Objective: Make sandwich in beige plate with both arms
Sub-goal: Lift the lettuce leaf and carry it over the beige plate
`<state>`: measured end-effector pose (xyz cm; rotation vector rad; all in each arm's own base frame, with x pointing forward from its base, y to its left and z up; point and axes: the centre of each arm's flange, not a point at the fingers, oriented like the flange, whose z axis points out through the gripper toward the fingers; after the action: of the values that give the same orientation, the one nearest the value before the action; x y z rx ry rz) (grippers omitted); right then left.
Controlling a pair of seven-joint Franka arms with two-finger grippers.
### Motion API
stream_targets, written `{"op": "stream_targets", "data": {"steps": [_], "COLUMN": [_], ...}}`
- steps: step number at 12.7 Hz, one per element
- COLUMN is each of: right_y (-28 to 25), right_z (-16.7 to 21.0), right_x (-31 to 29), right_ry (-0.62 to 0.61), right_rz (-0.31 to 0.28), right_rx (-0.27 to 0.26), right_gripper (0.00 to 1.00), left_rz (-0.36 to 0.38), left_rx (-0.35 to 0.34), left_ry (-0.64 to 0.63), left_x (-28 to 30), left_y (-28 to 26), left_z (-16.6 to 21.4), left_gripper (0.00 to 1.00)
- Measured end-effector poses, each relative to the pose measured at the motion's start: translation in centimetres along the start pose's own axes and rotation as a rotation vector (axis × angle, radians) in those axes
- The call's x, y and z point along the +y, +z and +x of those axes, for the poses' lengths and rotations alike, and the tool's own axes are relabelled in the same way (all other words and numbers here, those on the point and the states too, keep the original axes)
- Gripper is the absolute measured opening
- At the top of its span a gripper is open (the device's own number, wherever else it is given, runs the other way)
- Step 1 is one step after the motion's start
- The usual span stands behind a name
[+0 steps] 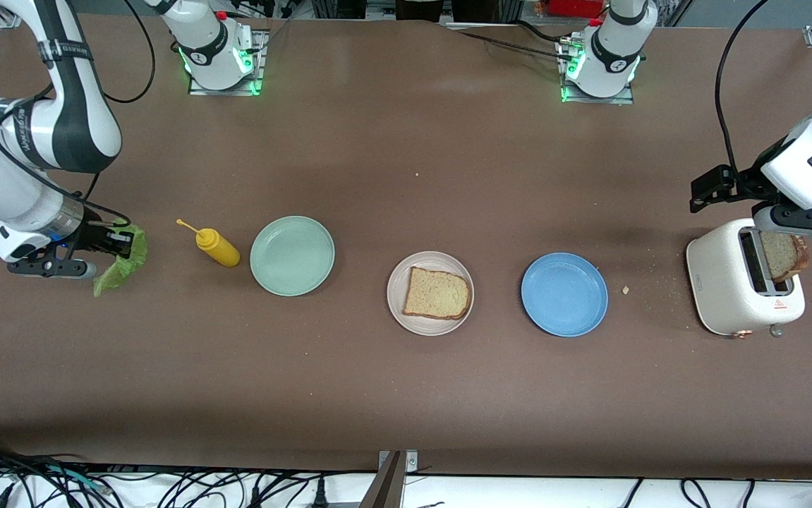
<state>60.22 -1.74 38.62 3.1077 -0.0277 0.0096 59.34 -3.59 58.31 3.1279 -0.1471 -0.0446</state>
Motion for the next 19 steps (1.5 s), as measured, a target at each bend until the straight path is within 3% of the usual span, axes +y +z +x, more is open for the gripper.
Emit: {"op": "stream_targets", "data": {"steps": [4,11,19], "right_y": [-5.2,-9.9,-6.9], "right_z": [0.7,-0.2,0.0], "right_x": [-3.3,-15.1,-26.1], "right_ry": [-0.051,-0.091,-0.102], "right_rz": [0.006,0.053,0.257], "right_rx": [-0.030,-0.004,0.091], "right_gripper": [0.10,0.10,0.10], "left_rz": [0.000,0.000,0.006], "left_rx": [0.000,0.000,0.000], "left_ry": [0.000,0.000,0.000], "left_x": [0.0,0.0,-0.1], "left_y": [0.0,0.0,0.0], "left_z": [0.0,0.0,0.0], "left_gripper": [1.00,1.00,1.00]}}
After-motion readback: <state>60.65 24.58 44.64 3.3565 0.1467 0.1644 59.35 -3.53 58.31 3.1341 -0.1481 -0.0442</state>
